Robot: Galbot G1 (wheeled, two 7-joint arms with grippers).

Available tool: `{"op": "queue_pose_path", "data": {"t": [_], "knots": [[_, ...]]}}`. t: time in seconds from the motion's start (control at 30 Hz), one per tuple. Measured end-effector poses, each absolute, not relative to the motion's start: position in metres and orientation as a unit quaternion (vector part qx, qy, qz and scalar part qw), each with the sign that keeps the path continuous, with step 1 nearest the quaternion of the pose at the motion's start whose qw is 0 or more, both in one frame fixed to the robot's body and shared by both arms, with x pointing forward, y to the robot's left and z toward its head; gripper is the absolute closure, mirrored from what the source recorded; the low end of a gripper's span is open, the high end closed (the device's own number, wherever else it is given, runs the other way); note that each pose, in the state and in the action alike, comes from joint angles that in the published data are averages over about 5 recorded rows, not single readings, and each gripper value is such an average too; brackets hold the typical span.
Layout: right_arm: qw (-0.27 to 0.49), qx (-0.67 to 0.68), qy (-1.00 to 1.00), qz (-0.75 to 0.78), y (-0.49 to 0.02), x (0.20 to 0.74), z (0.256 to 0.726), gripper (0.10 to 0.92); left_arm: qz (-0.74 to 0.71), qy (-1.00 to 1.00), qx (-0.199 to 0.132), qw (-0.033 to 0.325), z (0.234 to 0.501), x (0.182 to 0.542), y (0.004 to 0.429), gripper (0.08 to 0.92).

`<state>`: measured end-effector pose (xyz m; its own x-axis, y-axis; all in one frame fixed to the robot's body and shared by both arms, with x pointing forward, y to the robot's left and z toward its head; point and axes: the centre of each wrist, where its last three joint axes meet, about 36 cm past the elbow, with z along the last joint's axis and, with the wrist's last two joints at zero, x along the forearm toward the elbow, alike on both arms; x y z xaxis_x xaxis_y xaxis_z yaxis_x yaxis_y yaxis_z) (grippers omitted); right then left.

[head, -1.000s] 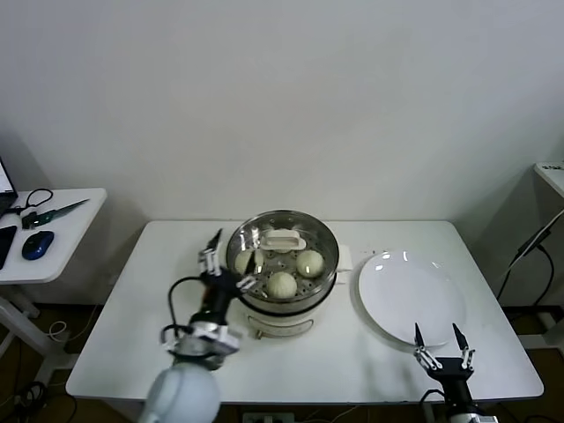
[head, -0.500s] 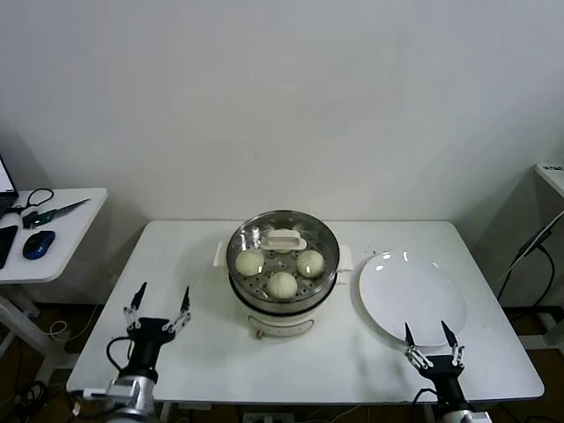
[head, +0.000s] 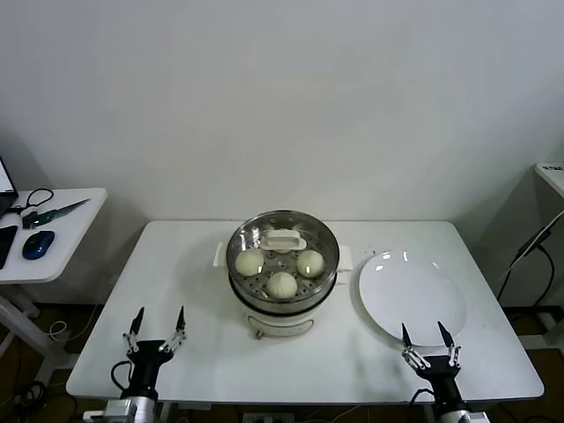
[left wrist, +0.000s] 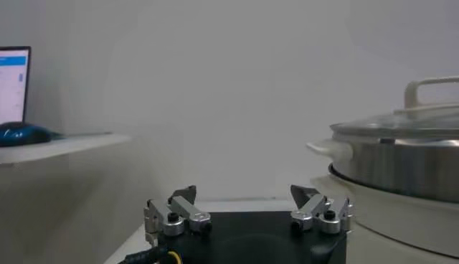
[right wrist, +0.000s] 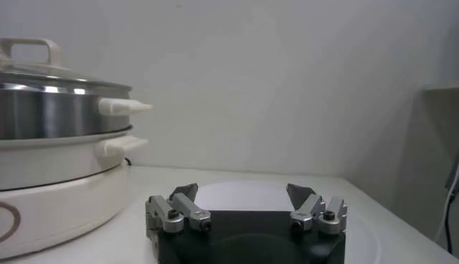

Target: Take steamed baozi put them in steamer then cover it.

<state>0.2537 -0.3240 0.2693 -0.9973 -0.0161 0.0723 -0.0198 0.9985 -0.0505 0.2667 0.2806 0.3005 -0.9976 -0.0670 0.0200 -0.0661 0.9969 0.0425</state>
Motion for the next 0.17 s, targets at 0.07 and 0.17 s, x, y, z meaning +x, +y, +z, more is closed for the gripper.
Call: {"op": "queue_pose_path", "data": {"t": [0.07, 0.17], "knots": [[0.036, 0.01, -0.999, 0.024, -0.3233, 0.2536, 0.269, 0.2, -0.017, -0.999, 0.035, 0.012, 0.2973, 0.2653, 0.2813, 0.177], [0.036, 0.011, -0.999, 0.024, -0.3229, 0.2535, 0.2689, 0.2, -0.013, -0.999, 0.037, 0.013, 0.2947, 0.264, 0.2818, 0.177]]}}
